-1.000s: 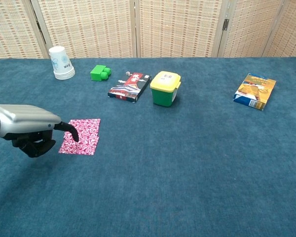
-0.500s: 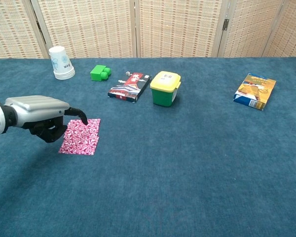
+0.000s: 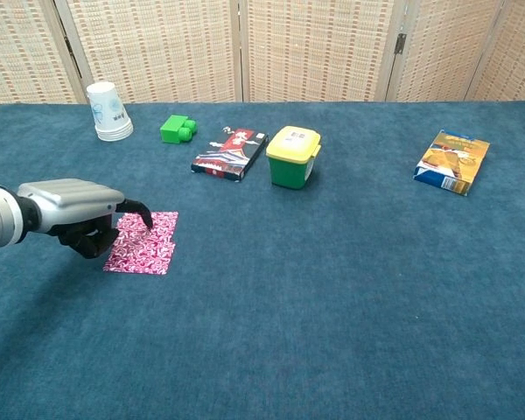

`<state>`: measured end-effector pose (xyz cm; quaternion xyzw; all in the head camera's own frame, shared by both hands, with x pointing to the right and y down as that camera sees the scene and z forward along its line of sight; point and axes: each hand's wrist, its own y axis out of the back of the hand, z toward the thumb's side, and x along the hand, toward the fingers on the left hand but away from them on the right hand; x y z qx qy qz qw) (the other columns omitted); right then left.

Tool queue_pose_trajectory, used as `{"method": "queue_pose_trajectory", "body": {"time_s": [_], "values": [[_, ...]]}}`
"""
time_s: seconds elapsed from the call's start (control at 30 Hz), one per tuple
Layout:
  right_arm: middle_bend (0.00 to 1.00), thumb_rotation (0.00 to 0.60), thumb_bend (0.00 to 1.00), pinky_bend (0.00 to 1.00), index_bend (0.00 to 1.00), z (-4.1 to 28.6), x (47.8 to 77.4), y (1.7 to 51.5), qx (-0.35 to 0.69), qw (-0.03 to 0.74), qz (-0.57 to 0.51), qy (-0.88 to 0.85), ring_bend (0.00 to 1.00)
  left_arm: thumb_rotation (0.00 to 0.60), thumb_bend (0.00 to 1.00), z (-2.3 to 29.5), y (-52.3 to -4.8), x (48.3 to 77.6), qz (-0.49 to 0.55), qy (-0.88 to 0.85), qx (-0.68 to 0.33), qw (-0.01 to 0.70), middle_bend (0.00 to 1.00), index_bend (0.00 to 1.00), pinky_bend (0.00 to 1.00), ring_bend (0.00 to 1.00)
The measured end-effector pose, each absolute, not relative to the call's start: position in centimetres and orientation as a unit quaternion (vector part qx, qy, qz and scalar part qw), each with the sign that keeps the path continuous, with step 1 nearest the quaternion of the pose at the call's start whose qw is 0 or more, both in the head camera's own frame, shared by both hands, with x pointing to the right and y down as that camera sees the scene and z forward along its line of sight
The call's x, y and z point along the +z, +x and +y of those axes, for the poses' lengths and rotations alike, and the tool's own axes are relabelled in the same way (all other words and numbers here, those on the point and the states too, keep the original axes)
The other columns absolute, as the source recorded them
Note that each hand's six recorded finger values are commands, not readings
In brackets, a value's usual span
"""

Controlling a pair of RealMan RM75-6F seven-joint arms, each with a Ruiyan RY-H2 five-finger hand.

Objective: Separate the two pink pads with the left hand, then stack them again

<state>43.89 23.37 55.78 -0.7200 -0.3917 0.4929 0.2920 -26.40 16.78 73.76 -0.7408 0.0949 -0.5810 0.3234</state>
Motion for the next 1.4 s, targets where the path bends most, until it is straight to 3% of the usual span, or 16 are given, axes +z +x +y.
{"method": "queue_pose_trajectory", "body": {"time_s": [0.77,1.4], "values": [[0.18,0.6,0.27,0.16,0.1,23.2,55.4,43.7,0.489,0.296,-0.394,-0.72,0.1,0.6,0.76,16.7,-32.8,71.6,0.066,-0.696,-0.631,0.335,0.94,0.23,1.0,0.92],[0.18,0.6,0.27,0.16,0.1,23.4,55.7,44.1,0.493,0.291,-0.395,-0.718,0.1,0.6,0.76,17.3,-27.3,71.5,0.081,-0.739,-0.577,0.339,0.94,0.23,1.0,0.92]]}}
